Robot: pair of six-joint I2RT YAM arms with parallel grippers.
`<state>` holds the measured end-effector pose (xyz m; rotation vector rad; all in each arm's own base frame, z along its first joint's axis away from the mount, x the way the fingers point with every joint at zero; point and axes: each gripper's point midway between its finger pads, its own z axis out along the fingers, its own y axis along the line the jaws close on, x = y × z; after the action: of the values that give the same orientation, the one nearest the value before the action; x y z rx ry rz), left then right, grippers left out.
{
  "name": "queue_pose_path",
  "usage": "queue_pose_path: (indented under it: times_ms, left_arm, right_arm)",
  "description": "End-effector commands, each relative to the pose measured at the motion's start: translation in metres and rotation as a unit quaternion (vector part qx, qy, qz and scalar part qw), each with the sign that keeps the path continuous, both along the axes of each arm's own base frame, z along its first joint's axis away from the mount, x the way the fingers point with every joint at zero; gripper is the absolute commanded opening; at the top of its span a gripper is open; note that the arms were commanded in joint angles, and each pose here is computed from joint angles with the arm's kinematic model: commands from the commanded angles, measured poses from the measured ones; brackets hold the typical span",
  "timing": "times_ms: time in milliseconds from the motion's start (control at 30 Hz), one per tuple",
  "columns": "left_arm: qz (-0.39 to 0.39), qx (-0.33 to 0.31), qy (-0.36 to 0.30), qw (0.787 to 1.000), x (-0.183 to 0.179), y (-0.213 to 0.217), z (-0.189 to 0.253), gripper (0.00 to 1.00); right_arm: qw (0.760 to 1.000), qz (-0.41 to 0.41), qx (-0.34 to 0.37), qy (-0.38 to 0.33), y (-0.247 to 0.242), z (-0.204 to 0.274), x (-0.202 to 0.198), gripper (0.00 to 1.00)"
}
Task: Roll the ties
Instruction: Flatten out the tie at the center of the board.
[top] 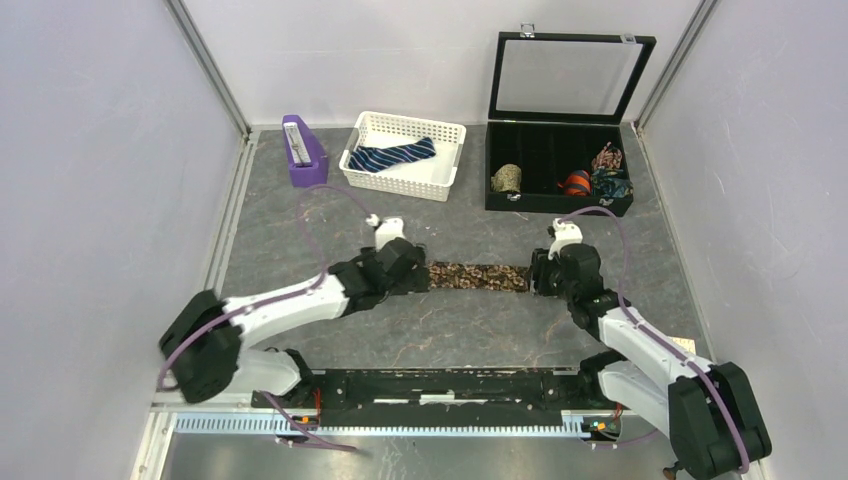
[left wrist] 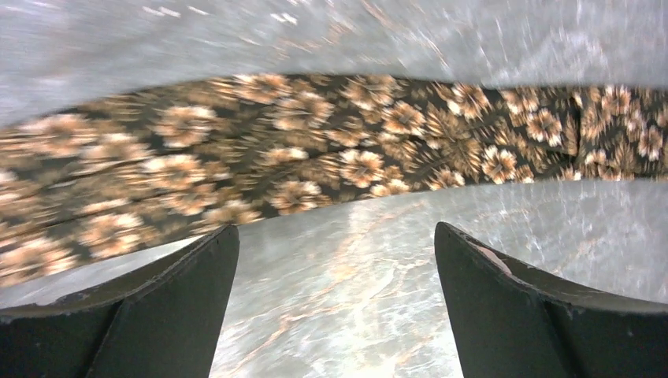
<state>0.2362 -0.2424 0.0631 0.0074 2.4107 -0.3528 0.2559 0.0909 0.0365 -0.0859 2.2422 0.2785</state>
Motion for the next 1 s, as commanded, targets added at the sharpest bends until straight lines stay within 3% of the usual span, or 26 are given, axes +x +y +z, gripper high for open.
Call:
queue_pose_path:
  times_ms: [0, 67, 200, 267, 567, 967]
  left_arm:
    - [0.143, 0.074, -0.064, 0.985, 0.005, 0.084, 0.041, 1.00]
    - [0.169, 0.051, -0.070, 0.982, 0.001, 0.100, 0.039, 0.89]
    - [0.192, -0.022, -0.057, 0.979, -0.009, 0.108, 0.016, 0.57]
    - [0.208, -0.026, -0.040, 0.977, -0.014, 0.116, 0.003, 0.50]
    - [0.235, 0.007, -0.005, 0.972, -0.021, 0.132, -0.036, 0.48]
    - [0.249, 0.013, -0.017, 0.968, 0.042, 0.133, -0.042, 0.47]
  right_arm:
    - [0.997, 0.032, 0.041, -0.050, 0.023, 0.042, 0.024, 0.53]
    - [0.996, 0.044, 0.059, -0.057, 0.033, 0.048, 0.027, 0.53]
    - [0.993, 0.071, 0.078, -0.049, 0.051, 0.048, 0.027, 0.52]
    - [0.993, 0.076, 0.080, -0.049, 0.054, 0.050, 0.026, 0.52]
    - [0.994, 0.075, 0.064, -0.054, 0.047, 0.048, 0.020, 0.53]
    - [0.994, 0.075, 0.057, -0.057, 0.044, 0.045, 0.015, 0.54]
